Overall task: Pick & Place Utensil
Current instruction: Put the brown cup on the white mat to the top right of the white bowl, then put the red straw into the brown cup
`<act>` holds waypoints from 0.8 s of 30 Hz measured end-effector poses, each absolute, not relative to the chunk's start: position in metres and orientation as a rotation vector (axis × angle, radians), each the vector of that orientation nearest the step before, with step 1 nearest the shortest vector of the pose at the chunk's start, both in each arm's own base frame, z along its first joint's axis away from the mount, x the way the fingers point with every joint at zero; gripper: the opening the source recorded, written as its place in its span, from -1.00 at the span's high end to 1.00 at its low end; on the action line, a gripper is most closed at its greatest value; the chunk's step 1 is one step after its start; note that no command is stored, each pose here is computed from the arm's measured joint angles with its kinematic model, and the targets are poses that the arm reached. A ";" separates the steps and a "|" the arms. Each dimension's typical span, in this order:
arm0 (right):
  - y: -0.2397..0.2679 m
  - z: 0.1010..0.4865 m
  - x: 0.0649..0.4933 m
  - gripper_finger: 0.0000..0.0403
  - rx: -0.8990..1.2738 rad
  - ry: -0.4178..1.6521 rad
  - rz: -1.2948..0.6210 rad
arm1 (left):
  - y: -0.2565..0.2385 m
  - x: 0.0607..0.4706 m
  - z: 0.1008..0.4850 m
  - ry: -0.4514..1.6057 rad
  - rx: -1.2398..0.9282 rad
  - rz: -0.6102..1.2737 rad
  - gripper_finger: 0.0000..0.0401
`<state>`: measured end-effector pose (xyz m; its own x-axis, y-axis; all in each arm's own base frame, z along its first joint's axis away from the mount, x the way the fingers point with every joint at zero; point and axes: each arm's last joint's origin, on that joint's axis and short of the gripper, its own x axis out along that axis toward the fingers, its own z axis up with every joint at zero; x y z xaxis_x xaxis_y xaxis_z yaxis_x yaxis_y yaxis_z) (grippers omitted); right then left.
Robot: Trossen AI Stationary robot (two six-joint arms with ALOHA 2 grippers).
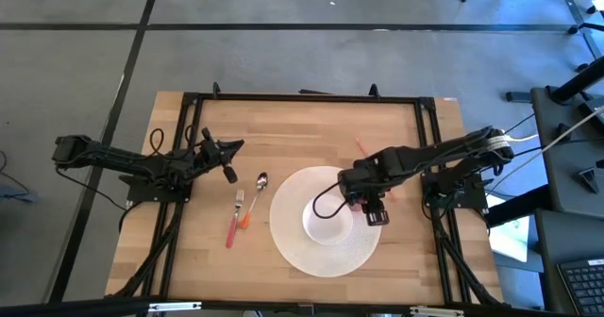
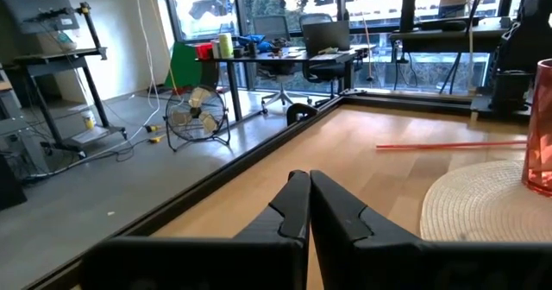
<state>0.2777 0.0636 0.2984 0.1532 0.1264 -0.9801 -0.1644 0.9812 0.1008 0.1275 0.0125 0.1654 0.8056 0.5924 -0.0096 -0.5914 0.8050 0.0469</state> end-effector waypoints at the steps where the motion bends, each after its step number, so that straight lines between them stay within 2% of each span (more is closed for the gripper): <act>1: 0.064 0.302 0.278 0.05 -0.035 1.392 0.213 | 0.012 0.127 0.165 0.024 0.042 0.634 0.97; 8: 0.070 0.336 0.274 0.05 -0.123 1.251 0.309 | 0.012 0.127 0.165 0.032 0.045 0.634 0.97; 13: 0.060 0.385 0.248 0.05 -0.169 0.874 0.334 | 0.012 0.127 0.163 0.045 0.050 0.633 0.97; 16: 0.043 0.411 0.221 0.06 -0.140 0.644 0.163 | 0.012 0.127 0.163 0.045 0.050 0.633 0.97; 18: 0.029 0.416 0.200 0.10 -0.099 0.576 0.005 | 0.012 0.127 0.163 0.045 0.050 0.634 0.97; 21: 0.007 0.405 0.171 0.27 0.002 0.616 -0.199 | 0.012 0.127 0.163 0.045 0.050 0.634 0.97; 24: -0.005 0.385 0.152 0.58 0.088 0.695 -0.310 | 0.012 0.127 0.163 0.045 0.050 0.634 0.97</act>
